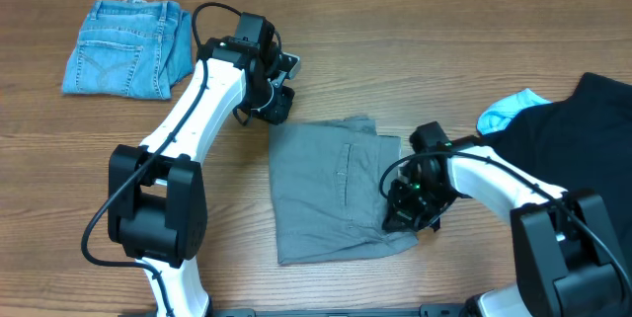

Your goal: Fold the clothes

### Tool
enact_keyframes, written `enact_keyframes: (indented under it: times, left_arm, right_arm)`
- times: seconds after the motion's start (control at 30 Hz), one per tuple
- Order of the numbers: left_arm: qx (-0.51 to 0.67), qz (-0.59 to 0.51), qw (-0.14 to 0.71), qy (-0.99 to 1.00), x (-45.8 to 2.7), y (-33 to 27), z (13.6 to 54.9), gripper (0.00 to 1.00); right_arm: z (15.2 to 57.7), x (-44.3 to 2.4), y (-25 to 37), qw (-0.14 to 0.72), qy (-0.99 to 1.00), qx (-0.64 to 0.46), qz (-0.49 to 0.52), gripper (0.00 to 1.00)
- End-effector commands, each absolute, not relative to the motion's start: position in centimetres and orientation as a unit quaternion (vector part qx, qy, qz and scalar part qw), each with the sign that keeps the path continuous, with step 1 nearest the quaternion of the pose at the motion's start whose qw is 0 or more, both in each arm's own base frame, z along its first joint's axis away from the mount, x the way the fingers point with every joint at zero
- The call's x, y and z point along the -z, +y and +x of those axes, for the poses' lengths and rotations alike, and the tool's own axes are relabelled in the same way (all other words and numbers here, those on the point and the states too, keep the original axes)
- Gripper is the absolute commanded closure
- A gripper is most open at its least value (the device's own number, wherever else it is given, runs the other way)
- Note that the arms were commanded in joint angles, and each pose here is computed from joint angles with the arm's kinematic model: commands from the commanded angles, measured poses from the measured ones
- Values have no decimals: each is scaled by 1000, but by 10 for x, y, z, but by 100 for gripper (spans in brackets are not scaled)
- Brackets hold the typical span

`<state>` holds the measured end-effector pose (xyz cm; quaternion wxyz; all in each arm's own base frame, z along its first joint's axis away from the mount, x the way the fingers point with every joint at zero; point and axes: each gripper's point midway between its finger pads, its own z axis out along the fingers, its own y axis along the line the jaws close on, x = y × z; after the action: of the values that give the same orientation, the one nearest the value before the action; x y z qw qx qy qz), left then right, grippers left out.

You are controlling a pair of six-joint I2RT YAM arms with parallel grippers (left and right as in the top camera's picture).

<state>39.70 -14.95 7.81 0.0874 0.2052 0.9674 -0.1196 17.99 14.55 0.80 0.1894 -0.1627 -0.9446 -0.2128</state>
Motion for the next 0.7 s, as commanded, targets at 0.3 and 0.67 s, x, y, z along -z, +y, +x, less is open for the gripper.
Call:
enact_keyframes:
  times: [0.3, 0.67]
  left_arm:
    - [119, 210, 79, 967, -75, -151, 393, 46]
    - [120, 209, 75, 968, -74, -151, 391, 37]
  right_arm:
    - [298, 3, 42, -12, -929, 162, -334, 93]
    - [298, -57, 55, 30, -956, 190, -222, 72]
